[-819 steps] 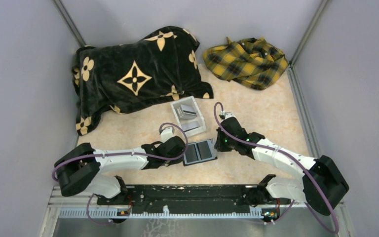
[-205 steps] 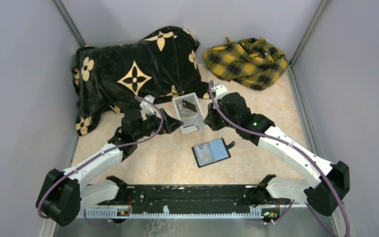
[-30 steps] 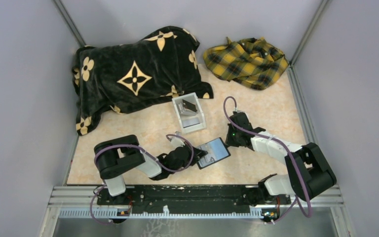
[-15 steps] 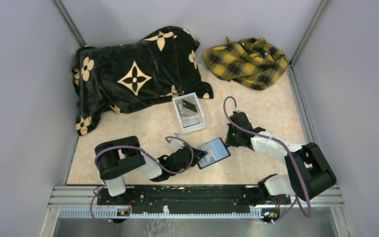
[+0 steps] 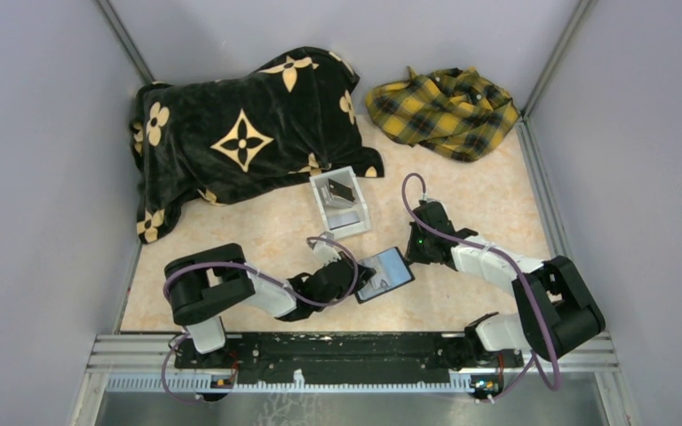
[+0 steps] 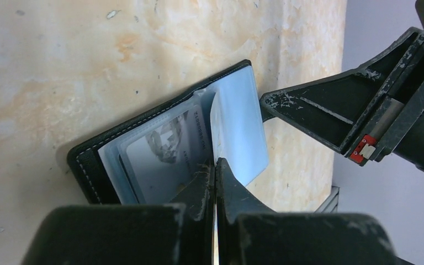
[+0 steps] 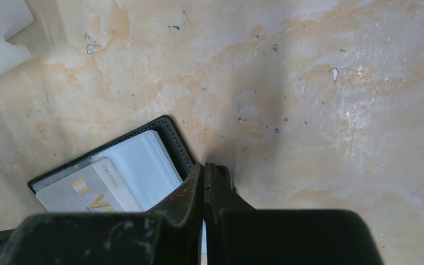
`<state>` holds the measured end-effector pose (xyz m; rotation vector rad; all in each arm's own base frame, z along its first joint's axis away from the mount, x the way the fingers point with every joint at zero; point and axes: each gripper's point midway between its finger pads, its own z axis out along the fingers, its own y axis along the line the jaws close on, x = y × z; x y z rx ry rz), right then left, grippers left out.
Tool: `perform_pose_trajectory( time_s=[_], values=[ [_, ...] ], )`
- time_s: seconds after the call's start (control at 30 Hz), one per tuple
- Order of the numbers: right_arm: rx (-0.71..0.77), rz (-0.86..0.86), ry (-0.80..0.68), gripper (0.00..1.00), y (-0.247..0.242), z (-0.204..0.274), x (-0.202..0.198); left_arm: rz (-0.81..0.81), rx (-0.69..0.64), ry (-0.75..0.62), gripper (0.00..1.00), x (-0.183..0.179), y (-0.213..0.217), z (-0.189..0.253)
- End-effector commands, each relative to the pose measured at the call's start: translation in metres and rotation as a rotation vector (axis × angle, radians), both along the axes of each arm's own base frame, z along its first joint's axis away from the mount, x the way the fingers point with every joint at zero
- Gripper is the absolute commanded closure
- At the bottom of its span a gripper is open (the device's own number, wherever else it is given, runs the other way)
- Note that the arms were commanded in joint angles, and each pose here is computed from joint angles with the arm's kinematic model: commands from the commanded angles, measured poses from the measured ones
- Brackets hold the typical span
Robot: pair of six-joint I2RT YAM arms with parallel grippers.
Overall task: Put the credit cards into the card holder
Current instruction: Insert the credit card into the card holder.
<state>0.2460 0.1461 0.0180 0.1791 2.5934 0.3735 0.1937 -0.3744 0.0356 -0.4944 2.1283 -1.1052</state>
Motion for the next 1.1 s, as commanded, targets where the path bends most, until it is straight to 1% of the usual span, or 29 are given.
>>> perform_pose_trajectory(
  time_s=[0.0,0.07,0.2,0.43,0.57,0.63,0.7,0.83,0.9,1.0,1.07],
  values=[
    [-0.015,-0.007,0.045,1.00,-0.003,-0.013,-0.005,-0.051,0.149,-0.041,1.00,-0.001,0.003,-0.012],
    [-0.017,-0.007,0.045,1.00,-0.003,-0.013,-0.005,-0.055,0.172,-0.043,1.00,0.000,0.002,-0.012],
    [-0.014,-0.005,0.046,1.00,-0.002,-0.013,-0.005,-0.059,0.176,-0.039,1.00,-0.001,0.002,-0.013],
    [-0.011,-0.002,0.048,1.00,-0.001,-0.013,-0.005,-0.112,0.196,-0.007,1.00,-0.008,-0.009,-0.021],
    [-0.002,0.005,0.051,1.00,0.001,-0.013,-0.005,-0.132,0.281,0.034,0.90,-0.014,-0.007,-0.027],
    [0.002,0.007,0.051,1.00,0.002,-0.014,-0.004,-0.143,0.312,0.050,0.83,-0.018,-0.006,-0.028],
    [0.005,0.008,0.054,1.00,0.003,-0.015,-0.005,-0.154,0.344,0.073,0.71,-0.022,-0.004,-0.029],
    [0.009,0.011,0.056,1.00,0.004,-0.015,-0.005,-0.195,0.404,0.124,0.52,-0.031,-0.003,-0.035],
    [0.009,0.010,0.058,1.00,0.004,-0.016,-0.005,-0.201,0.426,0.139,0.44,-0.035,-0.001,-0.037],
    [0.007,0.010,0.061,1.00,0.003,-0.017,-0.006,-0.194,0.437,0.142,0.36,-0.037,0.004,-0.033],
    [0.006,0.009,0.061,1.00,0.003,-0.017,-0.005,-0.190,0.448,0.145,0.35,-0.038,0.007,-0.029]
  ],
)
